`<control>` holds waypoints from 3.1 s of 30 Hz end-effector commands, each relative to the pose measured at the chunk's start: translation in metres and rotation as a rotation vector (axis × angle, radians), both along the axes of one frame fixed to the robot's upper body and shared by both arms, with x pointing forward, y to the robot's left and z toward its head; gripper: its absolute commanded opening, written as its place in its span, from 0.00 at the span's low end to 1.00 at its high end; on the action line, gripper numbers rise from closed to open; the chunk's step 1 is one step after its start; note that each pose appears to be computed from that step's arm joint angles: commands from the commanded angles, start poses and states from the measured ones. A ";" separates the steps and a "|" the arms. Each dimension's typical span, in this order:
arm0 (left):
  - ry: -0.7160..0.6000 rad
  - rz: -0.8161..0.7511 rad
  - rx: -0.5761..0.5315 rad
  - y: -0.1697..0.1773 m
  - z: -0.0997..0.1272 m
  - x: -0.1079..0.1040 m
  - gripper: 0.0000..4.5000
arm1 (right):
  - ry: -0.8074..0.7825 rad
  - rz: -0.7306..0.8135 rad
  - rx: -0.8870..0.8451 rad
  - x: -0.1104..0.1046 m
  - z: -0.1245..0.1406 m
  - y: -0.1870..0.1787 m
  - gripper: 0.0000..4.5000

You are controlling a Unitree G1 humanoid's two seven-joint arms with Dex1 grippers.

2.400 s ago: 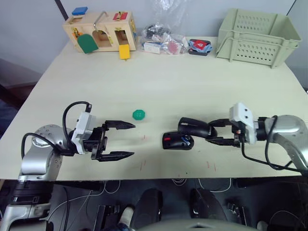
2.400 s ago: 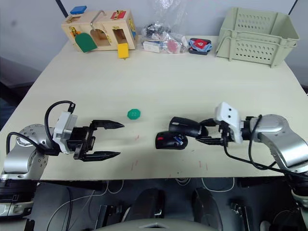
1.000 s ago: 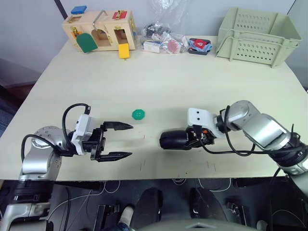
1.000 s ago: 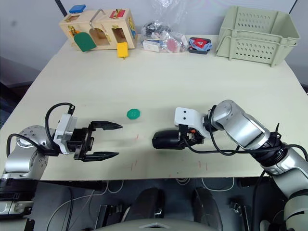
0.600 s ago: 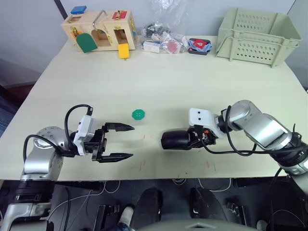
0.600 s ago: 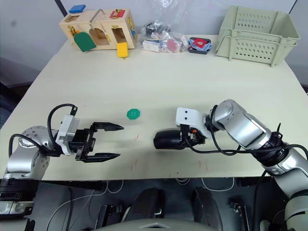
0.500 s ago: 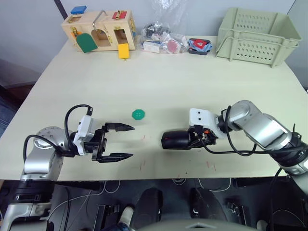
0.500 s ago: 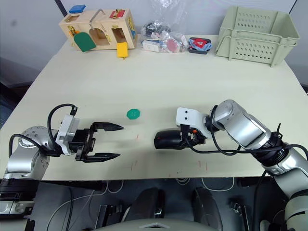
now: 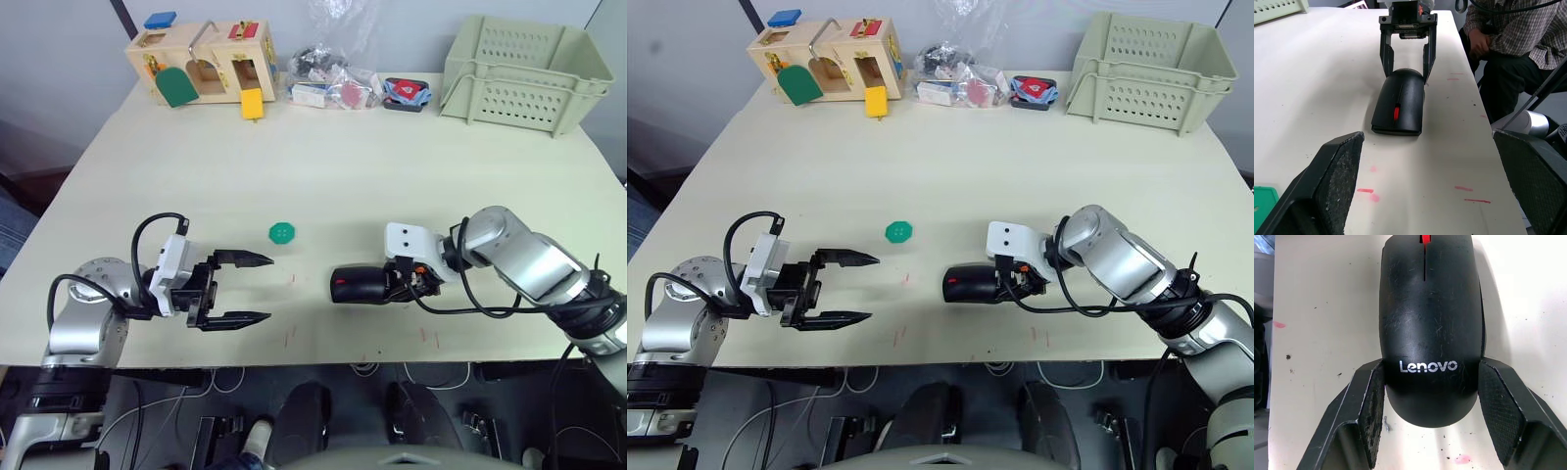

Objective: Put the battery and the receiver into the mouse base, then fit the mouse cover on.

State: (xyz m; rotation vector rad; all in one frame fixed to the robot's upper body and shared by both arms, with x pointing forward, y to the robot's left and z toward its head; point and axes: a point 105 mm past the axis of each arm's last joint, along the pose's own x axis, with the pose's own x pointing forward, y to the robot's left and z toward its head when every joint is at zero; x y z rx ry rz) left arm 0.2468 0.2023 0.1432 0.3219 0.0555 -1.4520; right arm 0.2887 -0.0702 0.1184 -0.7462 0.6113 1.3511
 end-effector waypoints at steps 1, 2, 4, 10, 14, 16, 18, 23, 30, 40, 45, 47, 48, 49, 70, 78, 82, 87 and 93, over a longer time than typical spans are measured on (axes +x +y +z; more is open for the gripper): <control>-0.022 -0.054 0.010 -0.001 0.004 -0.006 1.00 | -0.017 -0.028 -0.029 0.004 -0.002 -0.008 0.54; -0.022 -0.054 0.010 -0.001 0.004 -0.006 1.00 | -0.017 -0.027 -0.029 0.004 -0.002 -0.008 0.54; -0.023 -0.054 0.010 -0.001 0.004 -0.005 1.00 | -0.019 -0.026 -0.028 0.004 -0.002 -0.008 0.54; -0.026 -0.054 0.009 -0.002 0.004 -0.005 1.00 | -0.029 -0.007 -0.025 0.004 -0.001 -0.007 0.80; -0.027 -0.055 0.009 -0.003 0.005 -0.005 1.00 | -0.030 -0.007 -0.026 0.004 -0.001 -0.007 0.99; -0.027 -0.056 0.008 -0.003 0.005 -0.005 1.00 | -0.030 -0.007 -0.028 0.004 -0.001 -0.008 0.99; -0.028 -0.057 0.008 -0.003 0.005 -0.005 1.00 | -0.030 -0.009 -0.027 0.004 0.000 -0.008 0.99; -0.029 -0.057 0.008 -0.004 0.005 -0.004 1.00 | -0.037 -0.012 0.035 0.005 0.011 -0.001 0.99; -0.029 -0.057 0.008 -0.005 0.006 -0.003 1.00 | -0.071 0.034 0.250 0.002 0.037 0.022 0.99; -0.027 -0.058 0.009 -0.005 0.006 -0.006 1.00 | -0.089 0.067 0.334 -0.004 0.037 0.049 0.42; -0.027 -0.058 0.008 -0.005 0.006 -0.007 1.00 | -0.075 0.094 0.341 -0.007 0.034 0.065 0.42; -0.026 -0.058 0.008 -0.005 0.006 -0.007 1.00 | -0.067 0.100 0.341 -0.007 0.033 0.072 0.42; -0.026 -0.058 0.008 -0.005 0.006 -0.007 1.00 | -0.063 0.103 0.339 -0.007 0.032 0.075 0.42; -0.026 -0.057 0.008 -0.005 0.006 -0.007 1.00 | -0.059 0.105 0.337 -0.008 0.031 0.077 0.42; -0.025 -0.041 0.007 -0.003 0.004 -0.008 1.00 | 0.013 0.036 0.048 -0.002 -0.022 0.072 0.42; -0.024 -0.033 0.010 -0.001 0.003 -0.008 1.00 | -0.004 0.071 0.129 -0.004 -0.011 0.081 0.42; -0.024 -0.023 0.011 0.001 0.004 -0.009 1.00 | -0.056 0.112 0.309 -0.004 0.016 0.088 0.42; -0.025 -0.022 0.008 0.001 0.004 -0.010 1.00 | -0.084 0.086 0.453 -0.001 0.036 0.078 0.42; -0.028 -0.021 0.004 0.000 0.004 -0.009 1.00 | -0.130 0.101 0.651 -0.004 0.052 0.057 0.42</control>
